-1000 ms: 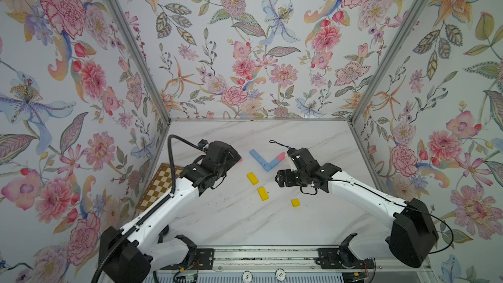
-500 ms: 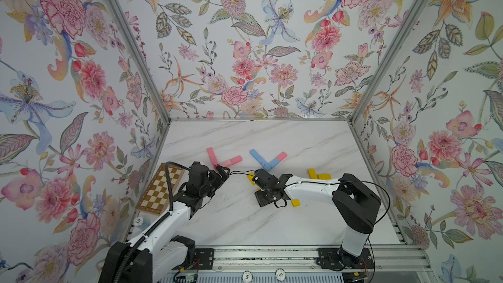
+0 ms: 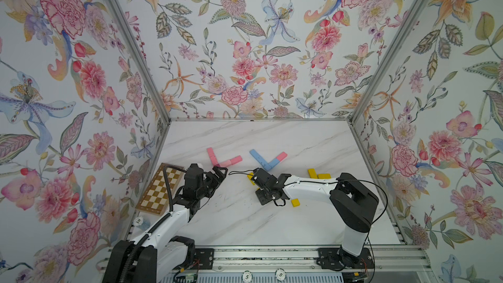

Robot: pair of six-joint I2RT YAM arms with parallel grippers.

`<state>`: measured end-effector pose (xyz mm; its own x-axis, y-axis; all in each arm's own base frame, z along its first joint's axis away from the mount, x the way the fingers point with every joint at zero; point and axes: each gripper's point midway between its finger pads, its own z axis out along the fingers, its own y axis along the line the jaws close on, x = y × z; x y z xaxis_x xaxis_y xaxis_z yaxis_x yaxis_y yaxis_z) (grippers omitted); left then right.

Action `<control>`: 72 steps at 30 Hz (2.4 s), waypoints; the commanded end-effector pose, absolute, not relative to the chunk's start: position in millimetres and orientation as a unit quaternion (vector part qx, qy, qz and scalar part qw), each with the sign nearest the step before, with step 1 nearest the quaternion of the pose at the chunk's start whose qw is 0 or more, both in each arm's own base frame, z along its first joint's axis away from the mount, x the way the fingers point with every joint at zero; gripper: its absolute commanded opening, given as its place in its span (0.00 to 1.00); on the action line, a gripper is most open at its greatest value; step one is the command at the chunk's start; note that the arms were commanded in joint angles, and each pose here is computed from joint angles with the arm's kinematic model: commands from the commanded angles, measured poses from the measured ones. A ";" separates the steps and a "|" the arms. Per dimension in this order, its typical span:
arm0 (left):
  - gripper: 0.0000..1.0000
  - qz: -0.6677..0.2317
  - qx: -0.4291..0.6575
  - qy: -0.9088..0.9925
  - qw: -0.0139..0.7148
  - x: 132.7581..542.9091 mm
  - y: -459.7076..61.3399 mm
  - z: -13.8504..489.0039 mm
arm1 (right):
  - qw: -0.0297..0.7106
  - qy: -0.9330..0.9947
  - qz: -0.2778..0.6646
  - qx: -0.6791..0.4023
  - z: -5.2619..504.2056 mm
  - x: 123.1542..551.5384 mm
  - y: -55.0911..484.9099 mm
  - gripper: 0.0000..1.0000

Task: Assemble the letter v with building blocks
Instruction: Assemble the building block at the center of the board.

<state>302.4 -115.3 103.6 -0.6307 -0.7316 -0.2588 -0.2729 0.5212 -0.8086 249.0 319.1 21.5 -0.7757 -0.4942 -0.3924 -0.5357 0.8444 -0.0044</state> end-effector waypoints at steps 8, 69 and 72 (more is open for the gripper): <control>0.99 -0.393 -0.312 0.815 0.290 304.2 -109.1 95.6 | 0.165 0.939 0.022 -0.301 2.5 253.7 318.1 0.20; 0.99 -0.414 -0.240 0.820 0.315 313.0 -120.7 132.5 | 0.241 0.942 0.101 -0.212 110.8 272.3 279.8 0.99; 0.99 -0.444 -0.209 0.812 0.317 316.0 -145.6 143.3 | 0.229 0.957 0.131 -0.121 111.7 270.2 224.1 0.99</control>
<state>309.1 -121.2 116.3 -0.6862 -0.6716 -0.2794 -0.1882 0.5350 -0.8236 276.3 270.8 116.3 -0.7887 -0.3232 -0.5229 -0.4414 0.8898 0.1158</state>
